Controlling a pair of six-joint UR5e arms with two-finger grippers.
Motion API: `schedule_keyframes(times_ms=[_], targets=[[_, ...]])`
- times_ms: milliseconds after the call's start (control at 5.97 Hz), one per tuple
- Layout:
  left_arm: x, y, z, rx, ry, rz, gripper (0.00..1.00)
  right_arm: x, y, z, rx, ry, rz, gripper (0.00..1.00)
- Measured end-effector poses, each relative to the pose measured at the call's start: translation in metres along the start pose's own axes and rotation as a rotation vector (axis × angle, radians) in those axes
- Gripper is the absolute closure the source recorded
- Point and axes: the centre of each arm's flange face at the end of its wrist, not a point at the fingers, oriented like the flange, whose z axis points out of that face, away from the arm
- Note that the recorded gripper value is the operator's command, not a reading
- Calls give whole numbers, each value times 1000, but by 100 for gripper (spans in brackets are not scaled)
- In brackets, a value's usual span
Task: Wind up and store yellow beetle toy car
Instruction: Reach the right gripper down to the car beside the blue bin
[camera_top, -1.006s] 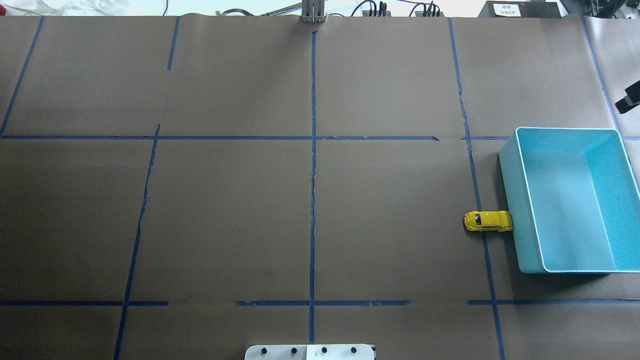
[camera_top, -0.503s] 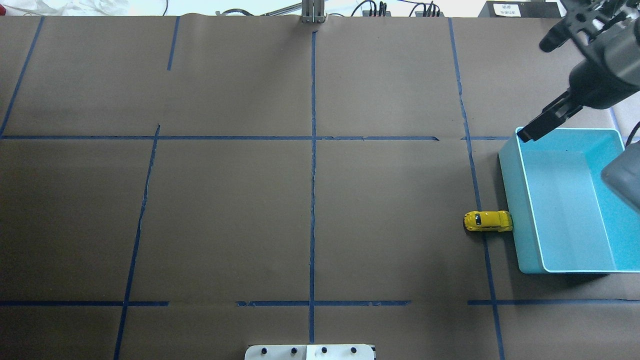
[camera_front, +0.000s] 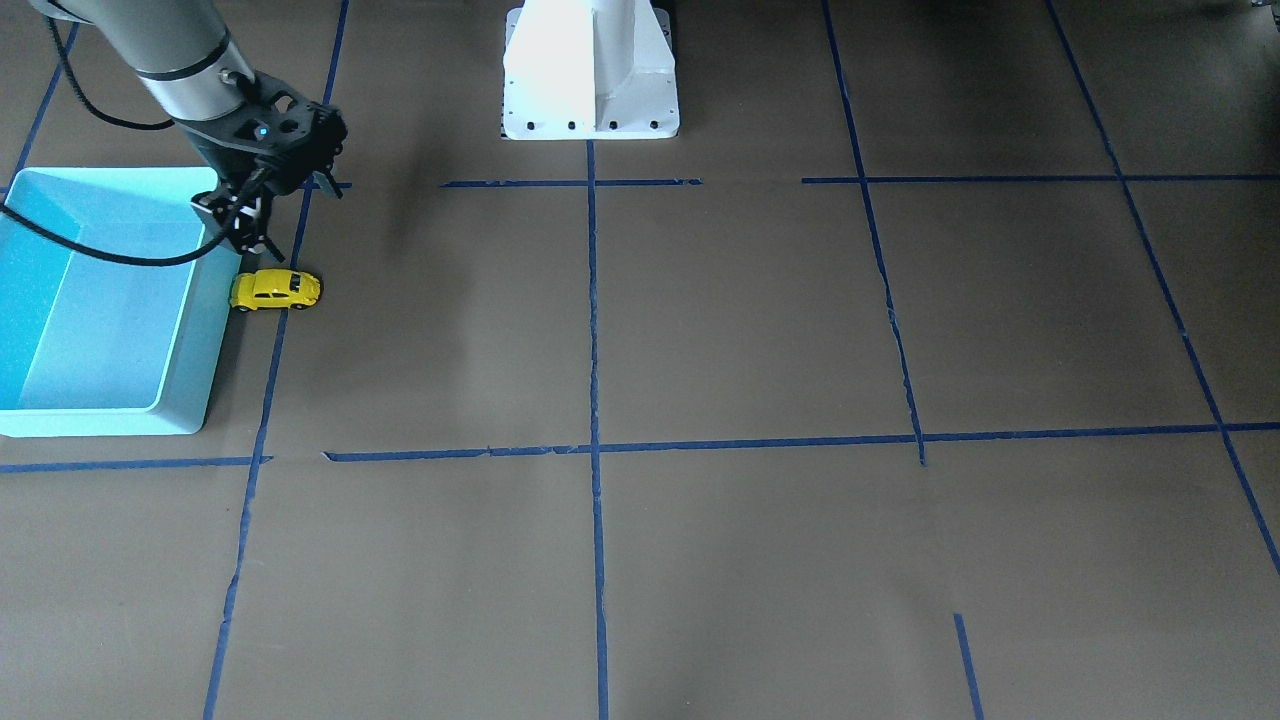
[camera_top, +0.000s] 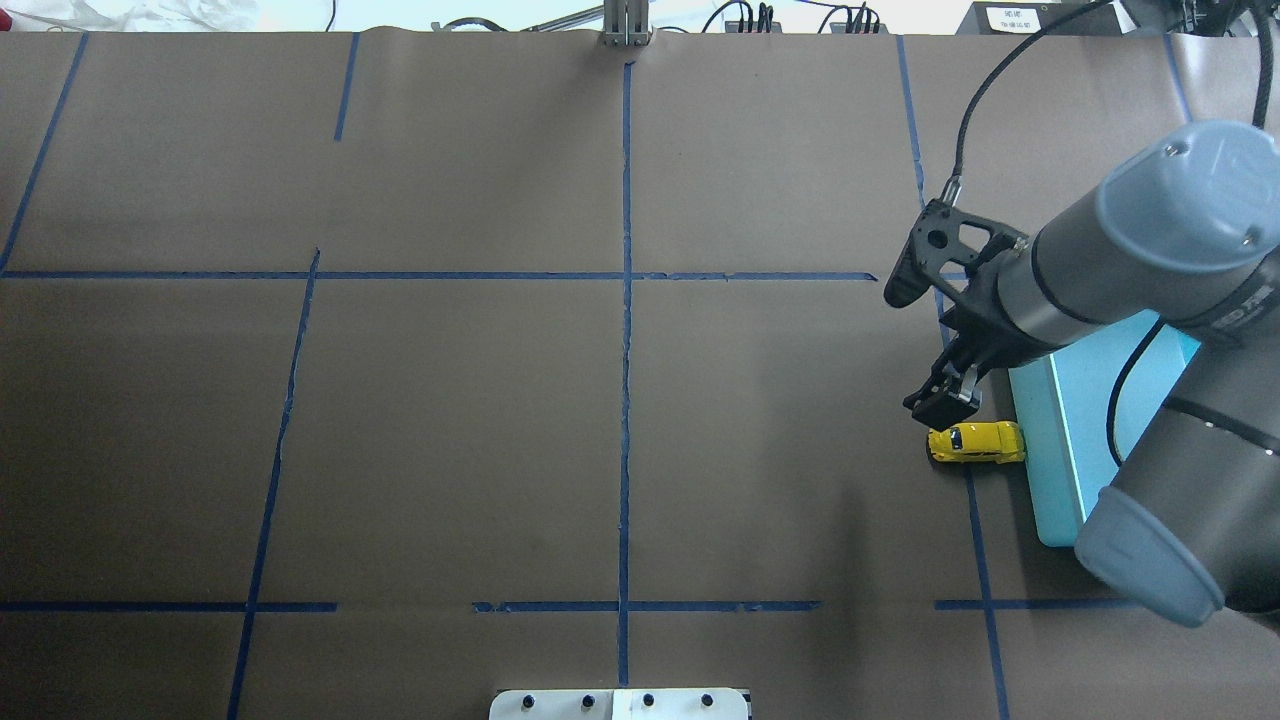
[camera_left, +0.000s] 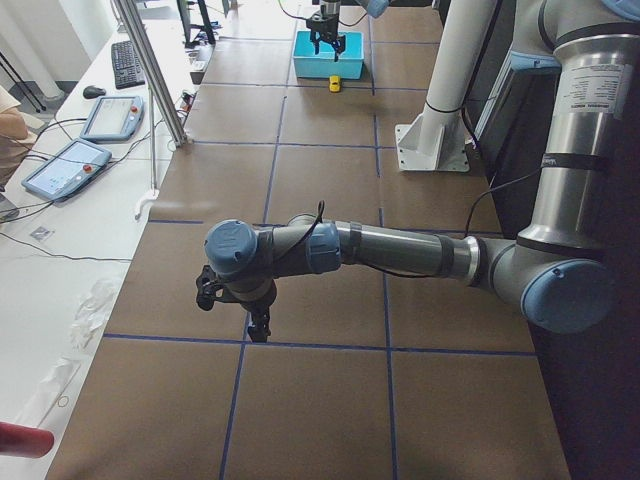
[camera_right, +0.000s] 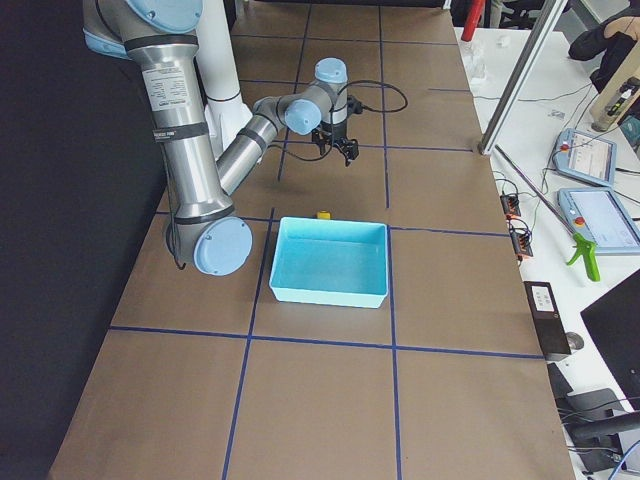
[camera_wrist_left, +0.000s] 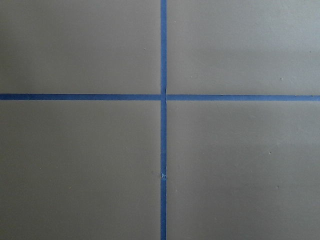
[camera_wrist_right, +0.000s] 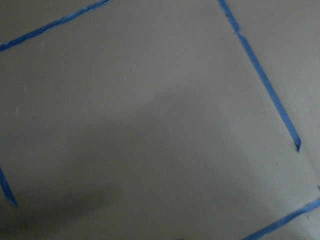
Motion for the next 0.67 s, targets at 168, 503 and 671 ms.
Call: schedule_keyframes(times_ms=[168, 503, 671], targets=[[4, -4, -3, 11, -10, 16, 0, -15, 6, 28, -9, 0, -152, 0], [3, -7, 3, 73, -38, 106, 0, -7, 43, 83, 5, -2, -368, 0], [-6, 2, 11, 86, -41, 121, 0, -4, 59, 94, 3, -16, -424, 0]])
